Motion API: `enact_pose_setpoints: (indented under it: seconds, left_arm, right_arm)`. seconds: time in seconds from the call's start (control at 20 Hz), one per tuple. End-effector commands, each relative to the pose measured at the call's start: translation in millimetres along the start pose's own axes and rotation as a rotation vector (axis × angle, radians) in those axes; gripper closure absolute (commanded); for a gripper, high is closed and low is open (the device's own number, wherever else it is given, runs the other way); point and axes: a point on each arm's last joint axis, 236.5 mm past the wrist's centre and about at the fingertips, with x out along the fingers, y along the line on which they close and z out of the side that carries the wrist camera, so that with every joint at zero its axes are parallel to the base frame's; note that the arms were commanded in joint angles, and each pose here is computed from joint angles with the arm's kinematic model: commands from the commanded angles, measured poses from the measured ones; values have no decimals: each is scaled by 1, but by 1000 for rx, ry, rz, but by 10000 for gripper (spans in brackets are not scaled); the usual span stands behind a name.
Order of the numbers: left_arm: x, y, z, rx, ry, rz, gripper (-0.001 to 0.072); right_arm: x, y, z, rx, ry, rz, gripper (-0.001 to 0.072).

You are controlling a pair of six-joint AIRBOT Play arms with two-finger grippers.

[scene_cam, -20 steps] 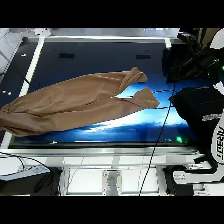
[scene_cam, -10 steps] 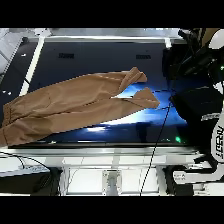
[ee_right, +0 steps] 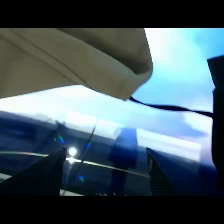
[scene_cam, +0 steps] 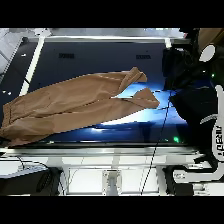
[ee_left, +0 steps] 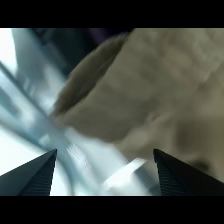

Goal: Fold the clothes and pants, and hang the long-sleeved shirts on hangers.

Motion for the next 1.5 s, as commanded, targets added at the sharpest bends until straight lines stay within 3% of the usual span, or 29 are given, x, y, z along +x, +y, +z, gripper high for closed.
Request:
enact_pose_setpoints:
  seconds: [0.0,0.15,0.3,0.35,0.55,0.7,0.9,1.25,1.35,1.45]
  left_arm:
    - [9,-14,25,-95,-143,-93,20]
    - [15,-7,19,-86,-112,-69,41]
    - [14,-22,31,-135,-155,-144,453]
    - [13,-28,35,-147,-169,-171,664]
    - [13,-31,36,-85,-174,-169,685]
    - [13,-31,36,-85,-174,-169,684]
    - [14,-34,32,-83,-159,-178,685]
    - [14,-39,23,-78,-121,-200,684]
    - [14,-40,23,-78,-118,-202,685]
    - [14,-41,21,-76,-110,-206,684]
  right_arm:
    - [5,12,15,26,-68,74,156]
    - [5,13,15,27,-68,77,157]
    - [4,16,15,25,-70,87,157]
    - [2,15,18,22,-88,82,156]
    - [7,-9,8,96,-136,52,157]
    - [62,-16,-35,261,-64,134,156]
    - [116,-18,-31,431,-168,199,157]
    - [159,-24,-38,451,-110,212,158]
    - [161,-10,-35,409,-111,267,282]
    - [160,-11,-22,421,-163,272,300]
